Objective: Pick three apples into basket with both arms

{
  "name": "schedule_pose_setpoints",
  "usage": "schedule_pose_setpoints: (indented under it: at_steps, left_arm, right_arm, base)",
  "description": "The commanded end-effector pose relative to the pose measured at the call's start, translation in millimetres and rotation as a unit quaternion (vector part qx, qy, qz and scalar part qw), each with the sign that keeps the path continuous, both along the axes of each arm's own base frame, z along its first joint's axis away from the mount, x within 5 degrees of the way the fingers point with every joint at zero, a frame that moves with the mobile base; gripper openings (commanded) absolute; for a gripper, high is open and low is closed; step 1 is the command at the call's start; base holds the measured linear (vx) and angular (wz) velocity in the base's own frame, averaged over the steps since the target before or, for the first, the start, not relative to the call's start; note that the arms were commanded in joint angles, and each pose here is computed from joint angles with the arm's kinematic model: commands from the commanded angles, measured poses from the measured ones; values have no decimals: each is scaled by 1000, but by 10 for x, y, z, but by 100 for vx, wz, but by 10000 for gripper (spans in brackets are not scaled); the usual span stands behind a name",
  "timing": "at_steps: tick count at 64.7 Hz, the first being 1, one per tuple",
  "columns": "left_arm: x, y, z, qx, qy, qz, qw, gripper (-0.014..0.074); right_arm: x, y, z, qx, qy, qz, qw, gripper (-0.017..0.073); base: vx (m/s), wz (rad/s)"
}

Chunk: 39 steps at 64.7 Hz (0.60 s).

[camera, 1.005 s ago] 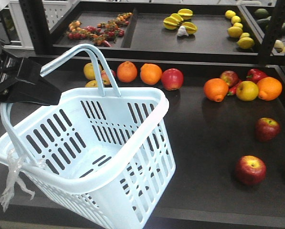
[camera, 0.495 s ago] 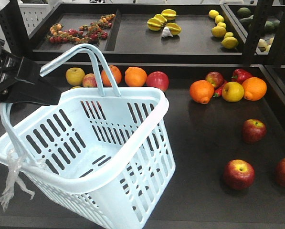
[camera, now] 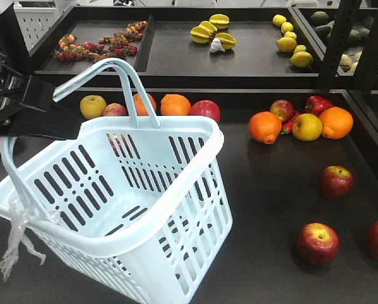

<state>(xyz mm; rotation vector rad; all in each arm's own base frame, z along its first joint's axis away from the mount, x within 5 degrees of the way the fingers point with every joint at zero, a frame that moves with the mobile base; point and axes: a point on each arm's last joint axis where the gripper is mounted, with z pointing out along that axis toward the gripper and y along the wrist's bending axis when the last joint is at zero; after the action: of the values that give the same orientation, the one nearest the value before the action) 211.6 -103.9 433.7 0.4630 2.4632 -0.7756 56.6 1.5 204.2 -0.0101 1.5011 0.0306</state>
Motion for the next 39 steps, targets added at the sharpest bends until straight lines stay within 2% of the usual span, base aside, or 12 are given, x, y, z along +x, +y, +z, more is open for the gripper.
schedule_pose_setpoints:
  at_steps: [1, 39]
  left_arm:
    - [-93, -28, 164, -41, -25, -2, 999, -7]
    - [-93, -28, 164, -41, -25, -2, 999, -7]
  right_arm:
    - [-8, 1, 21, -3, -34, -1, 999, -5]
    - [-9, 1, 22, -3, -35, -1, 999, -5]
  base:
    - [6, 1]
    - [6, 0]
